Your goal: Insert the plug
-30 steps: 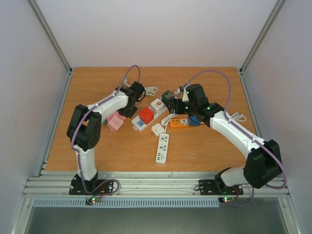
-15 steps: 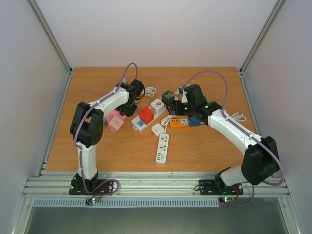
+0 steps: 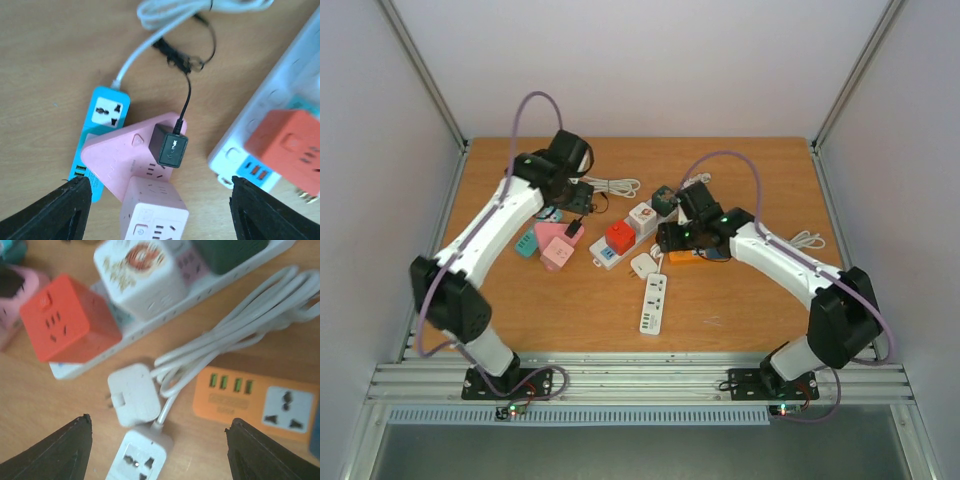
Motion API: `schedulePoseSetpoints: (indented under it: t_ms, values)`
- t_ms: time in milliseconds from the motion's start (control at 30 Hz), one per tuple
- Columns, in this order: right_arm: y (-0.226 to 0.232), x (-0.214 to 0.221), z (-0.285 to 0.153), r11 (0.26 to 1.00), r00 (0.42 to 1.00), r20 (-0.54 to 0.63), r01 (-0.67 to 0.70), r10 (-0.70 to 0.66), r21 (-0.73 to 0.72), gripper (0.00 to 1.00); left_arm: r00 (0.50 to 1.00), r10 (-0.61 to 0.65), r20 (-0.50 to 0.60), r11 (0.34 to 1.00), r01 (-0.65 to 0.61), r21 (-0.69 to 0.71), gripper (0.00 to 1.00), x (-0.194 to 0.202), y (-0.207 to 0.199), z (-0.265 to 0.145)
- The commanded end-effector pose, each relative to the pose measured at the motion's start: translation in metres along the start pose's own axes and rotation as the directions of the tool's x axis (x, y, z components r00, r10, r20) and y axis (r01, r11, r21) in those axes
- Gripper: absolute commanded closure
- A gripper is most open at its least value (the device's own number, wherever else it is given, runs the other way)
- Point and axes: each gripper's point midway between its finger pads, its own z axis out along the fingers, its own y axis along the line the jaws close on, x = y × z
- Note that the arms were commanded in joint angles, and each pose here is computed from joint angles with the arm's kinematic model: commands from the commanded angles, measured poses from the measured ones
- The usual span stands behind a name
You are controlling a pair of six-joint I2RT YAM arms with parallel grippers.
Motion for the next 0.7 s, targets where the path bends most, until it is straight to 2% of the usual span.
schedulePoseSetpoints:
  t_ms: [0,133,300,500,667]
  values:
    - [0.011,0.035,0.016,0.991,0.986,-0.123,0.120,-0.112,0.056,0.26,0.973,-0.123,0.194,0.984,0.093,0.155,0.24,-0.012,-0.008,-0.049]
    - [0.026,0.054,0.031,0.979,0.965,-0.190,0.194,-0.180,0.059,0.27,0.928,-0.204,0.312,0.955,0.119,0.270,0.24,-0.003,-0.012,-0.078]
    - [0.040,0.068,0.055,0.955,0.923,-0.272,0.294,-0.272,0.041,0.30,0.906,-0.218,0.364,0.943,0.100,0.317,0.24,0.019,-0.011,-0.087]
    - [0.031,0.074,0.076,0.910,0.871,-0.347,0.403,-0.349,0.097,0.27,0.890,-0.202,0.409,0.973,0.135,0.187,0.24,0.036,0.015,-0.078]
    - [0.032,0.084,0.087,0.893,0.827,-0.407,0.447,-0.388,0.059,0.27,0.869,-0.195,0.454,0.976,0.128,0.174,0.24,0.034,0.020,-0.087]
